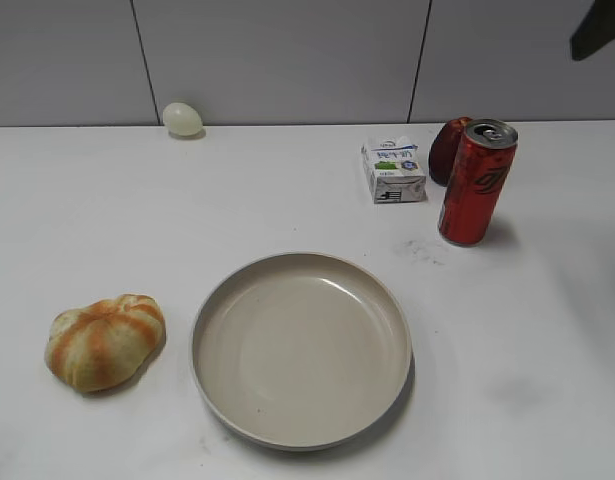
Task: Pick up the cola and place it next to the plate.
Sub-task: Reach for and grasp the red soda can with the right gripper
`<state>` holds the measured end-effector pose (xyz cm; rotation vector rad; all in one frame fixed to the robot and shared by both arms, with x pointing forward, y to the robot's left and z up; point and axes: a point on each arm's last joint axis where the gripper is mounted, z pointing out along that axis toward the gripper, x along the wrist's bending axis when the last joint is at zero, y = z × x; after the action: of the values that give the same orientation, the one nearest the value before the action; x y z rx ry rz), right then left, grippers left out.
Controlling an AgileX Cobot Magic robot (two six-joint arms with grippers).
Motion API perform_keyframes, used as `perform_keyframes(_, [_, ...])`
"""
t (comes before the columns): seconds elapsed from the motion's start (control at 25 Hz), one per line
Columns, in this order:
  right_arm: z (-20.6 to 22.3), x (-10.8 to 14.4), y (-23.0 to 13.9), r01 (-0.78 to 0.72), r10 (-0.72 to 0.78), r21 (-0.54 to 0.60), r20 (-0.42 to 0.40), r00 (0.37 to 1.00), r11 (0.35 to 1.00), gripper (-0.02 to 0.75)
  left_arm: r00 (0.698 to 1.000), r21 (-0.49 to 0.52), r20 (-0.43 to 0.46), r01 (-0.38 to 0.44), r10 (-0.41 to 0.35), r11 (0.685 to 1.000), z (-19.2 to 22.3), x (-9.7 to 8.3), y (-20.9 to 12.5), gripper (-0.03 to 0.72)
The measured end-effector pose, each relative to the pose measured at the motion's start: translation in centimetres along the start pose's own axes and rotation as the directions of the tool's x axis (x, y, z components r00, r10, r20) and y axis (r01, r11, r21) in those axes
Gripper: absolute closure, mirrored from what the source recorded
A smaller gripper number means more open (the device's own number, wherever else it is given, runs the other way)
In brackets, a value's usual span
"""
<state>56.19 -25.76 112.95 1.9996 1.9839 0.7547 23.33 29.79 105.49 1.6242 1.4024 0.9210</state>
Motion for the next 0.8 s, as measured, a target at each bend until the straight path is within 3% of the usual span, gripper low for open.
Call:
perform_keyframes(0.2, [4.5, 3.1, 2.6, 0.077, -0.075, 0.05, -0.036, 0.997, 0.996, 0.117, 1.0, 0.0, 0.0, 0.0, 0.0, 1.0, 0.0, 0.0, 0.0, 0.471])
perform_keyframes(0.32, [7.5, 4.1, 3.5, 0.13, -0.13, 0.083, -0.011, 0.991, 0.988, 0.081, 1.0, 0.0, 0.0, 0.0, 0.0, 1.0, 0.0, 0.0, 0.0, 0.471])
perform_keyframes(0.64, [13.3, 3.2, 4.1, 0.13, -0.145, 0.165, 0.083, 0.986, 0.978, 0.072, 1.0, 0.0, 0.0, 0.0, 0.0, 1.0, 0.0, 0.0, 0.0, 0.471])
perform_keyframes(0.8, [14.6, 3.1, 3.9, 0.117, -0.134, 0.178, 0.085, 0.987, 0.977, 0.072, 1.0, 0.0, 0.0, 0.0, 0.0, 1.0, 0.0, 0.0, 0.0, 0.471])
